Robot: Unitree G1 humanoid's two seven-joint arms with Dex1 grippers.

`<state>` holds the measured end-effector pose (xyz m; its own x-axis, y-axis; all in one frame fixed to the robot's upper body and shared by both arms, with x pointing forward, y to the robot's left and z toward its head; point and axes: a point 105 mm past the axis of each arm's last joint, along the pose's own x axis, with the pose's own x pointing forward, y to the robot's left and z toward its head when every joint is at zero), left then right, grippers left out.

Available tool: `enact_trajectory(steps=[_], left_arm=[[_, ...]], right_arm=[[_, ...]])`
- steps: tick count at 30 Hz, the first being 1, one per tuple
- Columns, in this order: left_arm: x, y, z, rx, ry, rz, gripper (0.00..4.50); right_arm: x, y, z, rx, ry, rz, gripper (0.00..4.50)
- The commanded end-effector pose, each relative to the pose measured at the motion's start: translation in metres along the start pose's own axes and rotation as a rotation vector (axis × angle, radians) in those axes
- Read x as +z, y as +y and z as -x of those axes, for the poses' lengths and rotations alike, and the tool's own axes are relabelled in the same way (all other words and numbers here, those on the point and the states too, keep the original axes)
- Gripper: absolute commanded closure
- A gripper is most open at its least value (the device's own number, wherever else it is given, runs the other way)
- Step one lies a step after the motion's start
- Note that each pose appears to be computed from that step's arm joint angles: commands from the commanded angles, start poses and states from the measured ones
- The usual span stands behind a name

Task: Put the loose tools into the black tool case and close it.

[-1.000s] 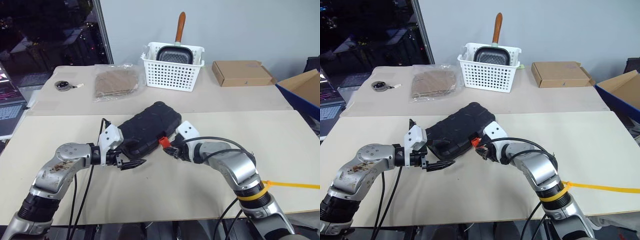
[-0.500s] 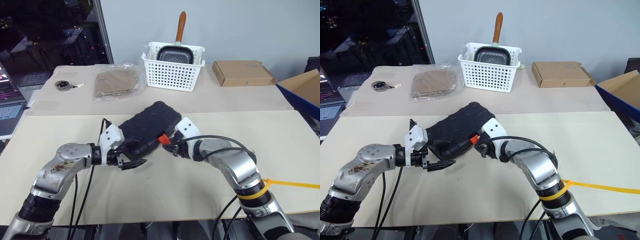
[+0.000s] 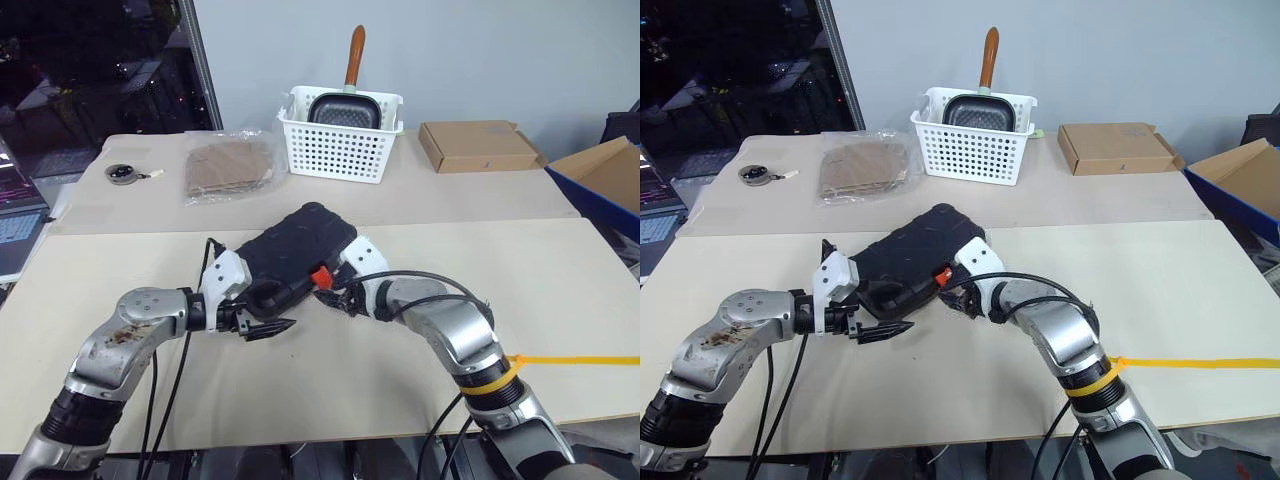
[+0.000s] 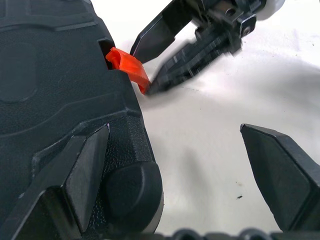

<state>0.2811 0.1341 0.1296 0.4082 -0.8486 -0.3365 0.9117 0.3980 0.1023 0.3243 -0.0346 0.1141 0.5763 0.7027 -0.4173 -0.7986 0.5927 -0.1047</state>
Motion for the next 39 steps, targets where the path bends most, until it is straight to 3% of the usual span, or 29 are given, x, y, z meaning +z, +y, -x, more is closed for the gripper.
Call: enact_trajectory(steps=[1, 4, 5, 7, 13, 14, 23, 29, 39], left_arm=[[-0.01, -0.002, -0.001, 0.005, 0.027, 0.032, 0.0], [-0.009, -0.001, -0.002, 0.01, 0.027, 0.033, 0.0], [-0.008, 0.0, -0.002, 0.012, 0.027, 0.033, 0.0], [-0.007, 0.001, -0.002, 0.016, 0.028, 0.032, 0.0], [-0.003, 0.003, -0.003, 0.021, 0.029, 0.027, 0.0], [-0.002, 0.003, -0.004, 0.022, 0.03, 0.026, 0.0], [-0.013, 0.004, -0.003, 0.032, 0.042, 0.032, 0.0], [-0.02, 0.006, -0.003, 0.038, 0.042, 0.035, 0.0], [-0.026, 0.008, -0.002, 0.052, 0.04, 0.033, 0.0]], right_arm=[[0.013, -0.002, 0.021, 0.011, -0.034, 0.038, 1.22], [0.012, -0.004, 0.033, 0.017, -0.015, 0.038, 1.22], [0.012, -0.004, 0.037, 0.023, -0.011, 0.03, 1.75], [0.013, -0.004, 0.042, 0.037, -0.006, 0.017, 2.2], [0.016, -0.001, 0.032, 0.052, -0.012, -0.026, 4.31], [0.016, -0.001, 0.029, 0.055, -0.014, -0.033, 4.41], [0.017, -0.001, -0.011, 0.04, -0.021, -0.037, 4.41], [0.022, -0.003, -0.021, 0.03, -0.047, -0.001, 4.41], [0.016, -0.004, 0.02, 0.087, -0.063, 0.033, 4.41]])
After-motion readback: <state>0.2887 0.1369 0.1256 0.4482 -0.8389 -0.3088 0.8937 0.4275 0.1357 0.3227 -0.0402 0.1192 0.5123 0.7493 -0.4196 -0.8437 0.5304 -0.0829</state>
